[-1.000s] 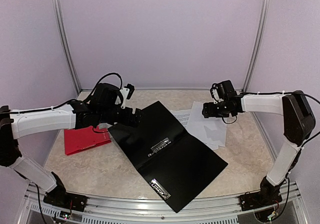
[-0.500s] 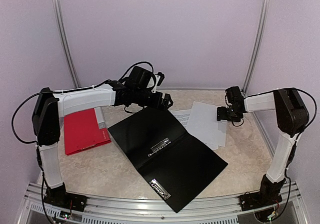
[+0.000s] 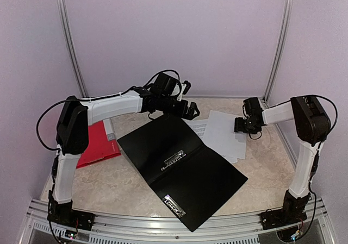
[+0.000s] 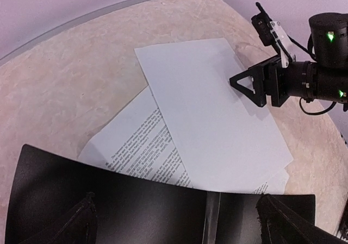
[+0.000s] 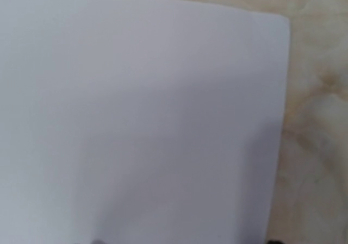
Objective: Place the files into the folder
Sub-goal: Pick up the file from the center of the board.
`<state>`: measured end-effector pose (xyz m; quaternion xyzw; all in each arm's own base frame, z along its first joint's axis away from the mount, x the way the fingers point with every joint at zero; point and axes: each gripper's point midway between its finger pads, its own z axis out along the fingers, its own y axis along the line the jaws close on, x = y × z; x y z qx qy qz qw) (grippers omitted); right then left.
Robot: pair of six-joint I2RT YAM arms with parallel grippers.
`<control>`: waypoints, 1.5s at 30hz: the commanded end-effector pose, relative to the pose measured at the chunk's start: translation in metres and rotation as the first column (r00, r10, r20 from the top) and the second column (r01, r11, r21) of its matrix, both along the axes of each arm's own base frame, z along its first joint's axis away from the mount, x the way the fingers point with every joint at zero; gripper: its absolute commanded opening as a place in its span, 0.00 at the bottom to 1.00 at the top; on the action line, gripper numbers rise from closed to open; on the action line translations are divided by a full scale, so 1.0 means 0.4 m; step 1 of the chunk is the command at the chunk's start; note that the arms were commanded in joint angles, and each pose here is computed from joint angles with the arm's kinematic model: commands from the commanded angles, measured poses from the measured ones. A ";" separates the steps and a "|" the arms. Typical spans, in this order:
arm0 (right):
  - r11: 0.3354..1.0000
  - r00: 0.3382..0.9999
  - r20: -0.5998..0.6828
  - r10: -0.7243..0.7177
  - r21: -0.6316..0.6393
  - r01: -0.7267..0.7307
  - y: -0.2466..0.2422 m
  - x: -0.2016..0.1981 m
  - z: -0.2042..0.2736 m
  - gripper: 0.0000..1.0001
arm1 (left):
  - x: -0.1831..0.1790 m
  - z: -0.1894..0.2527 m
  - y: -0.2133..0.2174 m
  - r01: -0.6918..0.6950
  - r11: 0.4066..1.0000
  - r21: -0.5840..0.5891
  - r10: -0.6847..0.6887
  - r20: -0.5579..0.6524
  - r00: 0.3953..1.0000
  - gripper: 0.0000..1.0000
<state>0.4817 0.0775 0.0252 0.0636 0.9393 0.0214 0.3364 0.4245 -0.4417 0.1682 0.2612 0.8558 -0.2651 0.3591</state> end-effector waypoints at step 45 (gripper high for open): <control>0.971 0.969 -0.116 0.217 0.129 -0.202 0.194 -0.050 -0.075 0.61 | 0.059 -0.408 -0.121 -0.114 0.990 -0.077 0.053 -0.553 0.832 0.69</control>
